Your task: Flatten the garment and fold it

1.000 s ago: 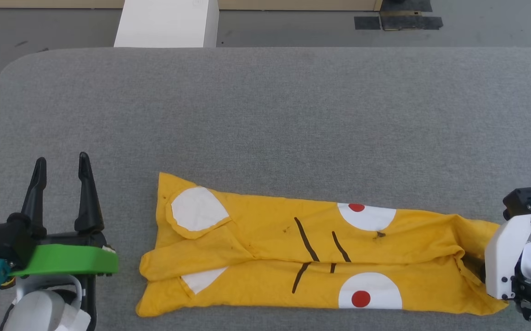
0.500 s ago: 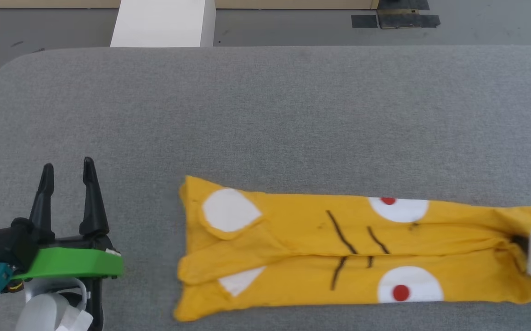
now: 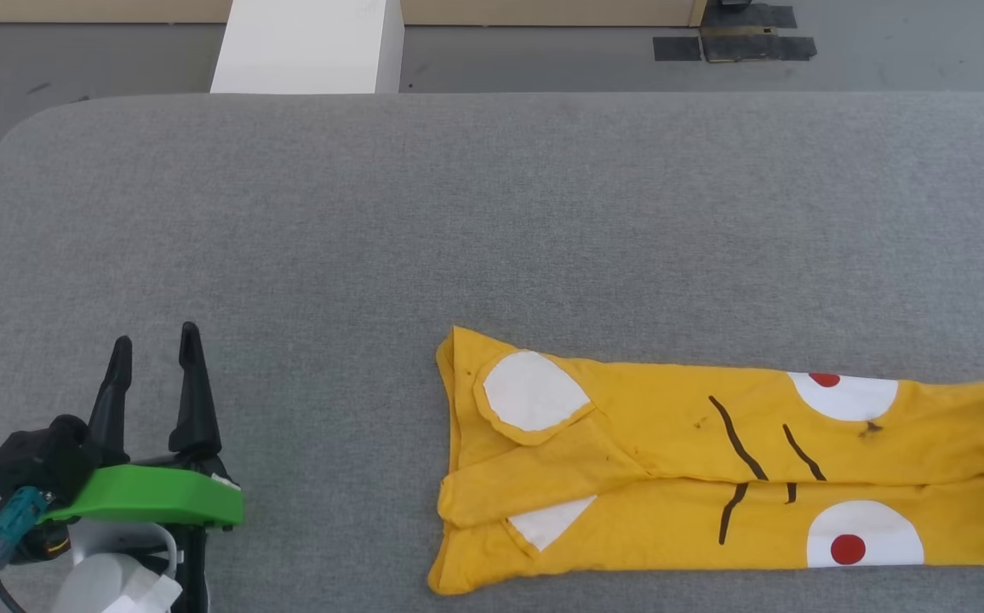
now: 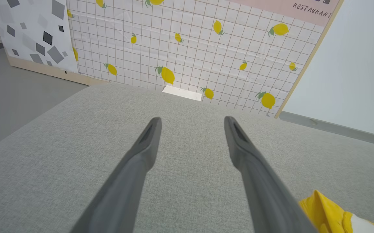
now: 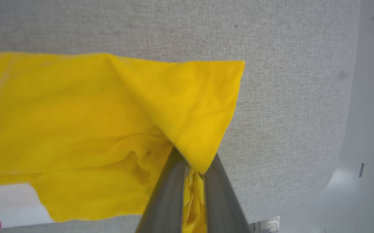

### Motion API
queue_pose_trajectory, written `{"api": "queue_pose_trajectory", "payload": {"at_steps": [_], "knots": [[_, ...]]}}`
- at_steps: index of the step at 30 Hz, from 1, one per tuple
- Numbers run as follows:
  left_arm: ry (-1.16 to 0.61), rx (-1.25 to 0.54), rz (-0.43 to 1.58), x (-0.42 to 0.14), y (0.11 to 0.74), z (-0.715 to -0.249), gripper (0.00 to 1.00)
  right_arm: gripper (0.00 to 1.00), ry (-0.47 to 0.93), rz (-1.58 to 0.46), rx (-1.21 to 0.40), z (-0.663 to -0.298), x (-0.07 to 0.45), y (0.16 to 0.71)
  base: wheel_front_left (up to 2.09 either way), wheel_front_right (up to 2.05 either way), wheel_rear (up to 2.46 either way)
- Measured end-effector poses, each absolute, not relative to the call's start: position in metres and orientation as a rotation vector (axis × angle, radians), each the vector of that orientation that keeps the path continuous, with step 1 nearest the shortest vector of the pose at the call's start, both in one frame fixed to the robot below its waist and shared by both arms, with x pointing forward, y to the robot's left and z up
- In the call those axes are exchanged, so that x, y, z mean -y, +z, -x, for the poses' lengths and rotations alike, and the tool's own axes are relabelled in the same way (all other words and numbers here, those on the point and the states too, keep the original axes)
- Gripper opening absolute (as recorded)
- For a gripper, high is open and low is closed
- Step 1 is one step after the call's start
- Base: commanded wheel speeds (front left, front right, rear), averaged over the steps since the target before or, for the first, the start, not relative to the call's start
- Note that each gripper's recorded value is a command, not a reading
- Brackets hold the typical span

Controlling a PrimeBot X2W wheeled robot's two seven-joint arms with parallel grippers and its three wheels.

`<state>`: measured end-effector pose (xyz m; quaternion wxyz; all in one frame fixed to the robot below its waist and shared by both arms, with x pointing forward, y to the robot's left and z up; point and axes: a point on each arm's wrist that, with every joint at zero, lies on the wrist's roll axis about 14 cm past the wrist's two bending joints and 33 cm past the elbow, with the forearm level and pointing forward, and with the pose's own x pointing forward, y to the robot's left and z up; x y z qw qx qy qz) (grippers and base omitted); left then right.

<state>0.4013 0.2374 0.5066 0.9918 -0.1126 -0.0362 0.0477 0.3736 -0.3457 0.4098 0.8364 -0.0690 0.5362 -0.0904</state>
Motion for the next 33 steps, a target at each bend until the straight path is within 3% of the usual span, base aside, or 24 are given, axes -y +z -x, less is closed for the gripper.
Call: {"api": "queue_pose_trajectory", "payload": {"at_steps": [8, 17, 24, 33], "knots": [[0.114, 0.082, 0.223, -0.242, 0.509, -0.403, 1.0, 0.0, 0.052, 0.27, -1.127, -0.378, 0.278, 0.452, 0.0, 0.0, 0.0], [0.128, 0.08, 0.228, -0.243, 0.507, -0.396, 1.0, 0.0, 0.506, 0.3, -1.043, -0.379, 0.133, 0.45, 0.0, 0.0, 0.0], [0.165, 0.066, 0.228, -0.253, 0.502, -0.387, 1.0, 0.0, 0.783, 0.275, -0.963, -0.379, 0.03, 0.443, 0.0, 0.0, 0.0], [0.221, 0.049, 0.233, -0.268, 0.495, -0.372, 1.0, 0.0, 0.95, 0.225, -0.953, -0.37, -0.048, 0.42, 0.0, 0.0, 0.0]]}}
